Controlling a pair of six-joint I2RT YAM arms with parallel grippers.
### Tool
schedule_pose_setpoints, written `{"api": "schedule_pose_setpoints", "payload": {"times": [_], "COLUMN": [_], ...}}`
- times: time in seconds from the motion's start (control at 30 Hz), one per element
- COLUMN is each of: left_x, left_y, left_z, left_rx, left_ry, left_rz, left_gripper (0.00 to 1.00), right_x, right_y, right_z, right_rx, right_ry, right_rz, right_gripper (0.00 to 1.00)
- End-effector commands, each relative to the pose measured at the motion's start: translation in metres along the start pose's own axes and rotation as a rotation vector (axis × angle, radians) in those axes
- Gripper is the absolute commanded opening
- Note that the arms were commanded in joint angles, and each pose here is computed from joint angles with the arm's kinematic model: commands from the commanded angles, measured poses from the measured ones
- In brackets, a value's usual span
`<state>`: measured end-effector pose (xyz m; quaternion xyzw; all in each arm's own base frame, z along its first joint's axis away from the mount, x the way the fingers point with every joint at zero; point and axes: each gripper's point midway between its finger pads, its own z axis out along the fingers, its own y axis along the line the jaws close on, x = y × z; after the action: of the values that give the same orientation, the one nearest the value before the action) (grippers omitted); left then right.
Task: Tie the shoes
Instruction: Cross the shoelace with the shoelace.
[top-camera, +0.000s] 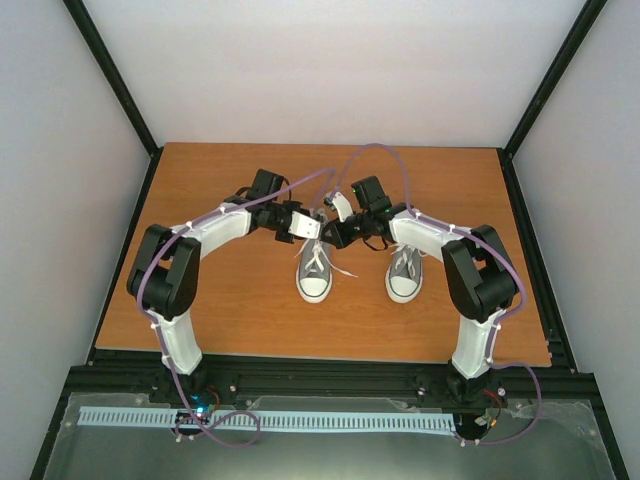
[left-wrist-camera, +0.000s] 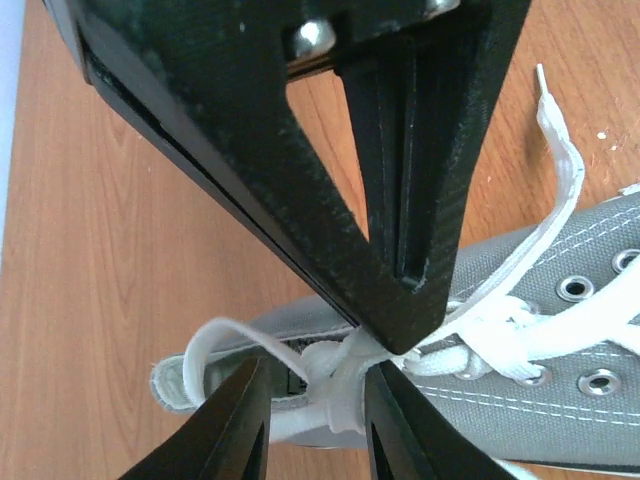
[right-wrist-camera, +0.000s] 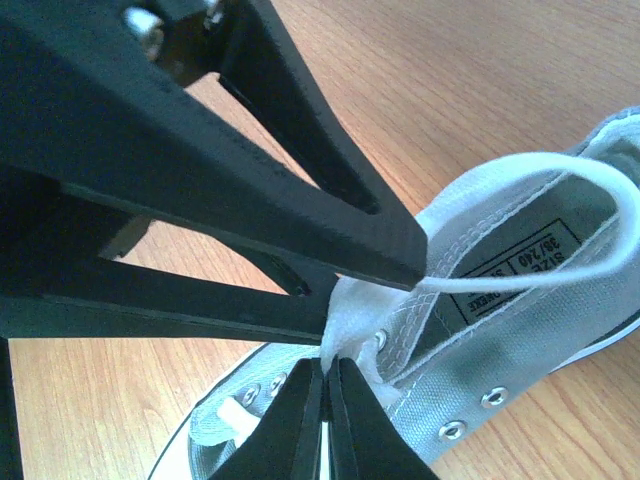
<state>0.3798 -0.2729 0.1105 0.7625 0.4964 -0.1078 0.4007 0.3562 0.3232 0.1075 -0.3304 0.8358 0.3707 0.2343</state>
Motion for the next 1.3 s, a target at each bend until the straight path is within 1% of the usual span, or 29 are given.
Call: {"api": "schedule_pose_setpoints", "payload": {"times": [0.0, 0.23, 0.4, 0.5, 0.63, 0.73, 0.87, 0.93, 1.03, 1.17, 1.2, 1.27], "left_x": [-0.004, 0.005, 0.0, -0.004, -0.008, -0.005, -0.002, -0.001, -0.001, -0.002, -0.002, -0.003], "left_y": [-0.004, -0.004, 0.001, 0.0, -0.004, -0.004, -0.002, -0.003, -0.003, 0.0, 0.001, 0.002], "left_z": [0.007, 0.015, 0.016, 0.018, 0.019, 0.02, 0.021, 0.022, 0.022, 0.021, 0.021, 0.02], "left_rx": [0.053, 0.074, 0.071, 0.085, 0.108, 0.107, 0.099, 0.099, 0.099, 0.092, 0.09, 0.088], "left_ry": [-0.029, 0.01, -0.006, -0.018, -0.028, -0.015, -0.001, 0.001, 0.003, 0.002, 0.0, -0.003], "left_rz": [-0.052, -0.079, -0.117, -0.134, -0.146, -0.148, -0.152, -0.154, -0.161, -0.162, -0.164, -0.167], "left_gripper": [0.3, 0.29, 0.27, 0.26, 0.21, 0.2, 0.19, 0.19, 0.19, 0.22, 0.22, 0.22], "right_x": [-0.01, -0.012, -0.012, -0.014, -0.018, -0.021, -0.022, -0.022, -0.02, -0.013, -0.011, -0.011], "right_y": [0.005, 0.007, 0.009, 0.009, 0.011, 0.009, 0.002, 0.0, -0.012, -0.026, -0.026, -0.026], "right_z": [-0.003, -0.003, -0.004, -0.006, -0.012, -0.023, -0.038, -0.043, -0.043, -0.026, -0.022, -0.015], "right_rx": [-0.025, -0.033, -0.044, -0.037, -0.037, -0.027, -0.027, -0.034, -0.016, -0.01, -0.016, -0.025], "right_ry": [-0.022, -0.023, -0.018, -0.021, -0.033, -0.051, -0.07, -0.084, -0.087, -0.056, -0.051, -0.049], "right_rz": [-0.026, -0.037, -0.045, -0.052, -0.057, -0.059, -0.038, -0.03, 0.003, 0.061, 0.063, 0.061], "right_gripper": [0.03, 0.04, 0.08, 0.15, 0.24, 0.3, 0.41, 0.43, 0.41, 0.23, 0.21, 0.18]}}
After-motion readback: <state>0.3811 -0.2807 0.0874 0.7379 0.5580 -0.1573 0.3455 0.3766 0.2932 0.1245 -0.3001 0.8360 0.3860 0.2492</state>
